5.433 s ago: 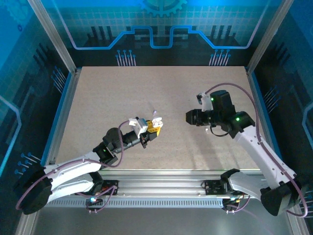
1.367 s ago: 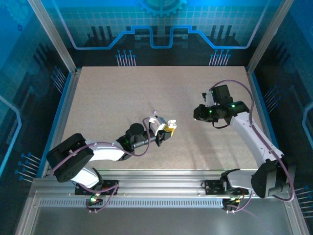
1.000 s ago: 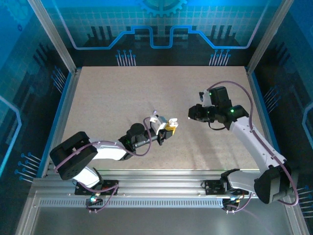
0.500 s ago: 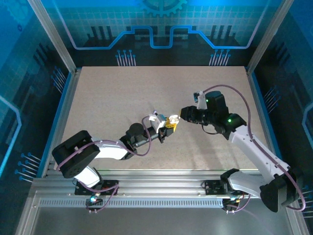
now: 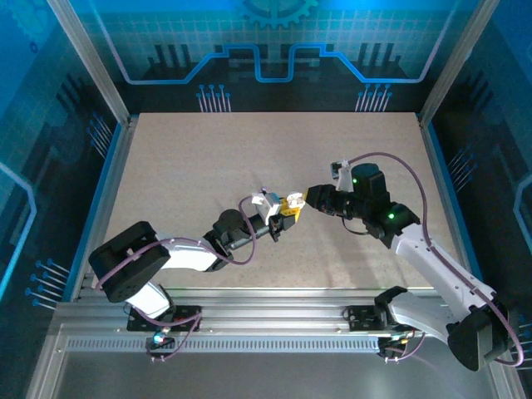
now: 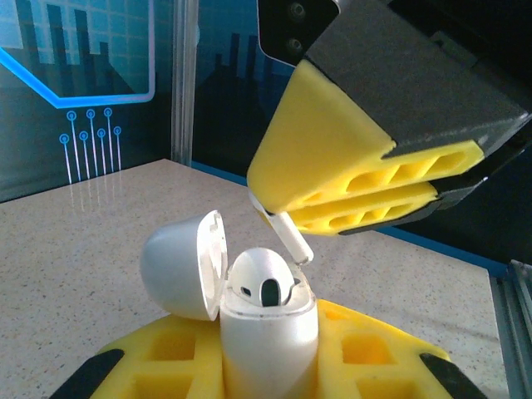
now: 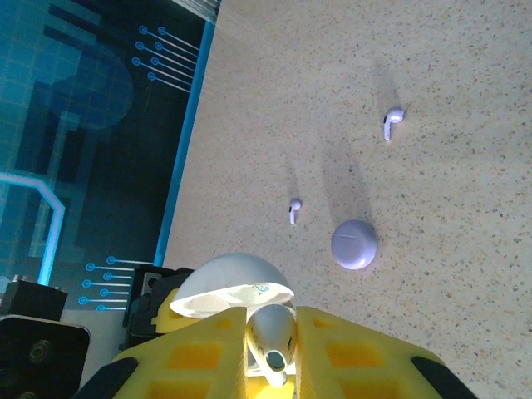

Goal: Insert the wireless bluetooth earbuds into the charging case

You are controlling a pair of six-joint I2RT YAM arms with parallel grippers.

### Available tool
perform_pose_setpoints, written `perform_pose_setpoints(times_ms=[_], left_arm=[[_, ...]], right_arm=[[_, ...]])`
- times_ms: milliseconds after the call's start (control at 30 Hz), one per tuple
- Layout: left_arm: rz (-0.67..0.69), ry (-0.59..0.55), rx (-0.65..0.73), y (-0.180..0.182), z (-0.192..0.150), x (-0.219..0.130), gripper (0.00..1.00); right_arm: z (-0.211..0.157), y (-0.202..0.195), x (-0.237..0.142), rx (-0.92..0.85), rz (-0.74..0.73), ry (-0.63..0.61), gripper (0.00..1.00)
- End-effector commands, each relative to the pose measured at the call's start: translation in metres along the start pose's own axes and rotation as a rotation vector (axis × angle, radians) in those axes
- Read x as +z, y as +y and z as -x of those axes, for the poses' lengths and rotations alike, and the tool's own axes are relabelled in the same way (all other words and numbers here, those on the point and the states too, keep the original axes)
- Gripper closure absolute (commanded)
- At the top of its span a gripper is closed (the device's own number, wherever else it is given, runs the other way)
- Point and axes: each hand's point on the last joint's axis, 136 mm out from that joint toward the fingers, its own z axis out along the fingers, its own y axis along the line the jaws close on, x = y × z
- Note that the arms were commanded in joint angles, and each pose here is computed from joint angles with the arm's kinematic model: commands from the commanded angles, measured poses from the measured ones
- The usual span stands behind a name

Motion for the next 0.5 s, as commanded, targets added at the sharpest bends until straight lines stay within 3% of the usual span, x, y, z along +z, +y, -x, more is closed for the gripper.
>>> perform_pose_setpoints(times_ms=[0, 467], left_arm=[[-0.019, -0.077, 0.012, -0.0071, 0.0218, 0.0031, 0.84], [-0.012, -0.110, 0.018, -0.0069, 0.0301, -0.0009, 0.84]], right_arm=[[0.0041, 0.0151, -0.0021, -0.020, 0.055, -0.024, 0.81], [-0.0009, 0.0209, 0.0050, -0.029, 0.072, -0.018, 0.81]])
